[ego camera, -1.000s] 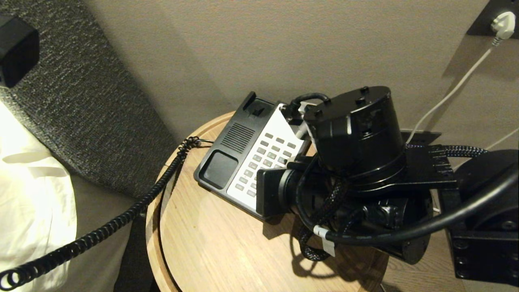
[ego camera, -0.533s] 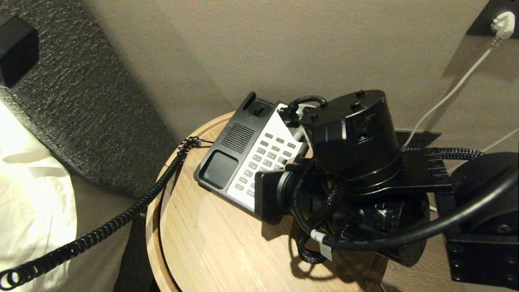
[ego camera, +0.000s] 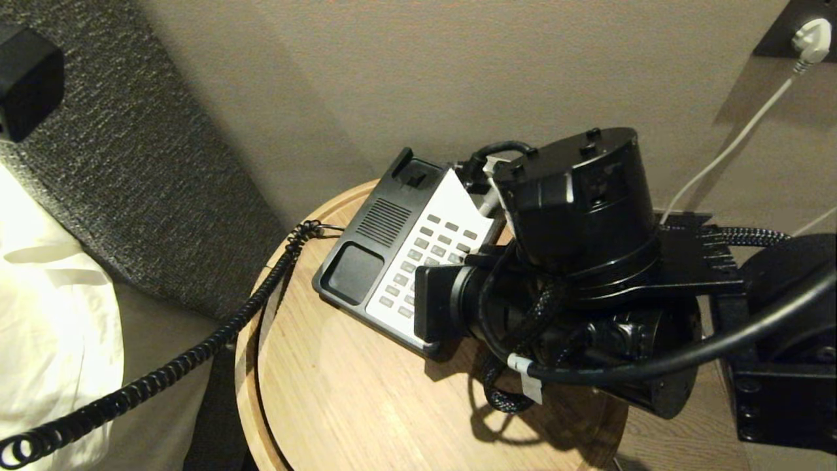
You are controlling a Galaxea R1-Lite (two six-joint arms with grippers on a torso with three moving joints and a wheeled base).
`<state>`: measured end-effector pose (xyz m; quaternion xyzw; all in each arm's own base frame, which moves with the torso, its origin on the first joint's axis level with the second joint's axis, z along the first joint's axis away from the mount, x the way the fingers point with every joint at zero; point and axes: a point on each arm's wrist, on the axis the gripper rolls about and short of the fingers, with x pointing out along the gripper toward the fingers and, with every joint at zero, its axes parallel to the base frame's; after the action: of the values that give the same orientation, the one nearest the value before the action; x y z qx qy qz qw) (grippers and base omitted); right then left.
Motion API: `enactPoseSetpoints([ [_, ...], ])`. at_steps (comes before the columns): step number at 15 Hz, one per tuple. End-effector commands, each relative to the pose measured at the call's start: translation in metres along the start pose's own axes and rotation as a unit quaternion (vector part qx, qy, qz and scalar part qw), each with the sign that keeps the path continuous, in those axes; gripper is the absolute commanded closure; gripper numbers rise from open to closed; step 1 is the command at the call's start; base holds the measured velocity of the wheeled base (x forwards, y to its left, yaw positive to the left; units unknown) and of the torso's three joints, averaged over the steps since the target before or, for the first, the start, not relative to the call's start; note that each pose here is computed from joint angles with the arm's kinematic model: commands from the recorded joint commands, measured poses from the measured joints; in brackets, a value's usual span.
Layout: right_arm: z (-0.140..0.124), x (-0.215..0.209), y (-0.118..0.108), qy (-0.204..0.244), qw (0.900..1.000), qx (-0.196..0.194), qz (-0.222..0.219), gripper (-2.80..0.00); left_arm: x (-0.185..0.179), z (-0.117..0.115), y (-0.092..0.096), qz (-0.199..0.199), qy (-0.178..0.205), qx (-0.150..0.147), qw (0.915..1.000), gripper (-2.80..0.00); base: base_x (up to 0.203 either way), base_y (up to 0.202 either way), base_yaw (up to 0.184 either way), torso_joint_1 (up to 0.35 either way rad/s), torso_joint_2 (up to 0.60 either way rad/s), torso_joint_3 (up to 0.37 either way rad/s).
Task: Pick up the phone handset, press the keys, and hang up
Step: Dial the number
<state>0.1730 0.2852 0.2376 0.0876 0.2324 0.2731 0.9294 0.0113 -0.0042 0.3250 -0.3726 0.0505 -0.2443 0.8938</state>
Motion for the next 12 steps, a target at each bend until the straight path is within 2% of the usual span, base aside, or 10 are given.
enactPoseSetpoints([
  [1,0.005,-0.005,0.000,-0.010,1.000,0.006,0.002,0.00,0.000,-0.001,0.001,0.002,0.001,-0.002,1.0000,0.00,0.000,0.000,0.000,0.000,0.00,0.000],
  [7,0.024,0.000,-0.015,-0.036,0.999,0.023,-0.020,0.00,0.001,-0.002,0.001,0.004,0.002,-0.001,1.0000,0.00,0.000,0.000,0.000,0.000,0.00,0.000],
  [12,0.025,0.003,-0.014,-0.037,0.999,0.024,-0.021,0.00,0.001,-0.002,0.002,0.004,0.003,-0.001,1.0000,0.00,0.000,0.000,0.000,0.000,0.00,0.000],
])
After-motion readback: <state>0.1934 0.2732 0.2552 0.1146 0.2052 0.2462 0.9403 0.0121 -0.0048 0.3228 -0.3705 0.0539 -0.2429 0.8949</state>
